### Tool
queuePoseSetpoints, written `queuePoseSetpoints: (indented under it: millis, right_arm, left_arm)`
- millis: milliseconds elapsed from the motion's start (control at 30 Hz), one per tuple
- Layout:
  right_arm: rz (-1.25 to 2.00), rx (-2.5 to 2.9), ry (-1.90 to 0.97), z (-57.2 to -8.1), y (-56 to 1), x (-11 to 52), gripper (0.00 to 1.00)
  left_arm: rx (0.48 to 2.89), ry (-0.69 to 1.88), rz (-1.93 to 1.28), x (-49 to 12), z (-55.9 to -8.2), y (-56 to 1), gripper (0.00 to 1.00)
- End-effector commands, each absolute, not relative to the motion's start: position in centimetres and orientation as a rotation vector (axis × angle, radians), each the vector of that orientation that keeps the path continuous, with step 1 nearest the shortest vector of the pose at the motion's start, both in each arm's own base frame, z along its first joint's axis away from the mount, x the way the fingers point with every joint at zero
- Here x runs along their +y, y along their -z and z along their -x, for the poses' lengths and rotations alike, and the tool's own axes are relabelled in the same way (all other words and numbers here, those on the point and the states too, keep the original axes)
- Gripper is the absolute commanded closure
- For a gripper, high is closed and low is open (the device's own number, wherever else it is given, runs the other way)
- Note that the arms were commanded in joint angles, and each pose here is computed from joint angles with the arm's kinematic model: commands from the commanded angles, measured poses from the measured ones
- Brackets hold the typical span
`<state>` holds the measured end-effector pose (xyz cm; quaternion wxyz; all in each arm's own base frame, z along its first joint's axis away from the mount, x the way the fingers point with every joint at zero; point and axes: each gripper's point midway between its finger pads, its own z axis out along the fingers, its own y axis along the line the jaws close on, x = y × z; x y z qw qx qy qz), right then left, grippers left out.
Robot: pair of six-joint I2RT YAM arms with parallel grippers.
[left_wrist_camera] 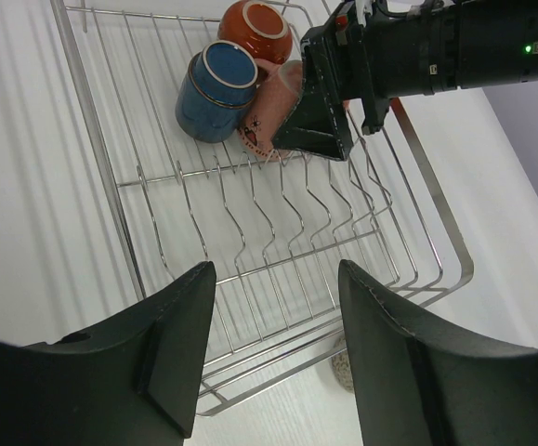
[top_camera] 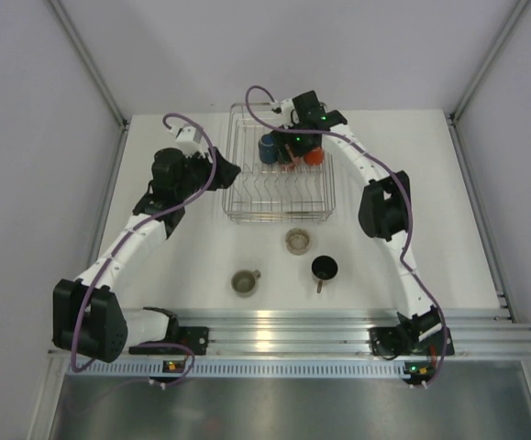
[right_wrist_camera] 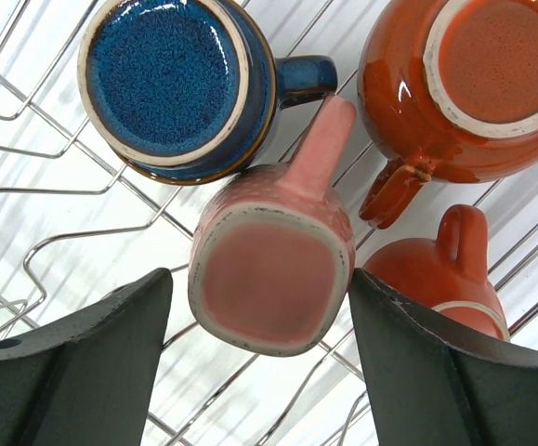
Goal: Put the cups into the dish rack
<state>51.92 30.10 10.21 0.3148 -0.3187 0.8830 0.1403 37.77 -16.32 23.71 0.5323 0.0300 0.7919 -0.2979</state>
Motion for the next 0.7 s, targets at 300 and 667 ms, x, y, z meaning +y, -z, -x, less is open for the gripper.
queuePoseSetpoints:
  millis: [300, 667]
  right_arm:
    - [0.781, 2.152, -0.344, -51.6, -18.5, 30.9, 0.25]
    - [0.645, 1.968, -0.248, -52.4, -25.4, 29.0, 0.25]
  left_arm:
    - [1.811, 0.719, -0.082, -16.1, -37.2, -26.0, 0.39]
    - [1.805, 0.720, -0.093, -16.0, -36.8, -26.3, 0.39]
